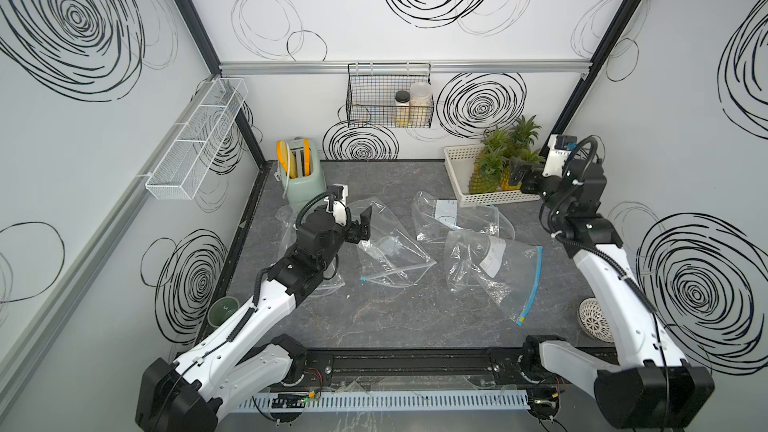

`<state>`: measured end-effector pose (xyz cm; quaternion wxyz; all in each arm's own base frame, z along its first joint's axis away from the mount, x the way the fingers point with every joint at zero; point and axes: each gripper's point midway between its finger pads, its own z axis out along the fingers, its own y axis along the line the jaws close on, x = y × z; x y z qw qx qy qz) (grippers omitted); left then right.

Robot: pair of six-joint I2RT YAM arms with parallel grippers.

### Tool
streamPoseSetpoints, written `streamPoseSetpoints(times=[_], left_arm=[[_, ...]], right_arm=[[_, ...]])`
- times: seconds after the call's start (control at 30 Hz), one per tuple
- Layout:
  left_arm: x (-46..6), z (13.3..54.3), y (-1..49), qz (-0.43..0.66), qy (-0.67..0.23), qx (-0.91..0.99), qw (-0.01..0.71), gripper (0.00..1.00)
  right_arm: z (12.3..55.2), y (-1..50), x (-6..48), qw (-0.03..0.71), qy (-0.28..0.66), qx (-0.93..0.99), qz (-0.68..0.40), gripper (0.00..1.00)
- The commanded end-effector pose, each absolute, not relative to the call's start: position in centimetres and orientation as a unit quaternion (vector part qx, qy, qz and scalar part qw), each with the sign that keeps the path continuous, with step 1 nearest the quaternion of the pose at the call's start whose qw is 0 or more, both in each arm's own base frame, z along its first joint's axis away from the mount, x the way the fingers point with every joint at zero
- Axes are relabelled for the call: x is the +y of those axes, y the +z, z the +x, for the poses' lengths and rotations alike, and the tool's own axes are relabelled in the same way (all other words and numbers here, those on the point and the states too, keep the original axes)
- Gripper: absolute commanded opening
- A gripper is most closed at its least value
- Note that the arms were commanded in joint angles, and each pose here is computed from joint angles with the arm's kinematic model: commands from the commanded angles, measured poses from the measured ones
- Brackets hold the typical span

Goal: Open the zip-top bag and take out the pineapple
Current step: Place the pineapple in the basket, then reset both arms

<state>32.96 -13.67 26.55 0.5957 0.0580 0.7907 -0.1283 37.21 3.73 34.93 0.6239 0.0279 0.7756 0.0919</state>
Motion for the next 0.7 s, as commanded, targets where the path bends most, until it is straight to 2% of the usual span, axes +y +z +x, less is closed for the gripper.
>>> streamPoseSetpoints(times=[0.0, 0.13, 0.23, 0.47, 0.67], left_arm=[[-12.0, 31.9, 25.7, 0.04, -0.103, 0.791, 0.602, 0.96], [-11.2, 30.1, 24.3, 0.025, -0.122, 0.788, 0.603, 0.96], [-10.3, 28.8, 23.0, 0.016, -0.122, 0.782, 0.611, 0.96], [-5.0, 26.7, 21.6, -0.048, -0.033, 0.755, 0.653, 0.96], [-1.5, 26.6, 19.7, -0.083, 0.058, 0.727, 0.679, 0.96]], right_arm=[[33.8, 31.2, 6.1, 0.627, 0.103, 0.772, 0.027, 0.98], [29.2, 27.2, 8.5, 0.629, 0.127, 0.766, 0.037, 0.98], [27.5, 24.9, 10.1, 0.618, 0.142, 0.773, 0.019, 0.98], [26.8, 21.3, 10.8, 0.582, 0.089, 0.808, -0.029, 0.98], [26.4, 20.6, 9.9, 0.615, 0.066, 0.784, -0.046, 0.98]])
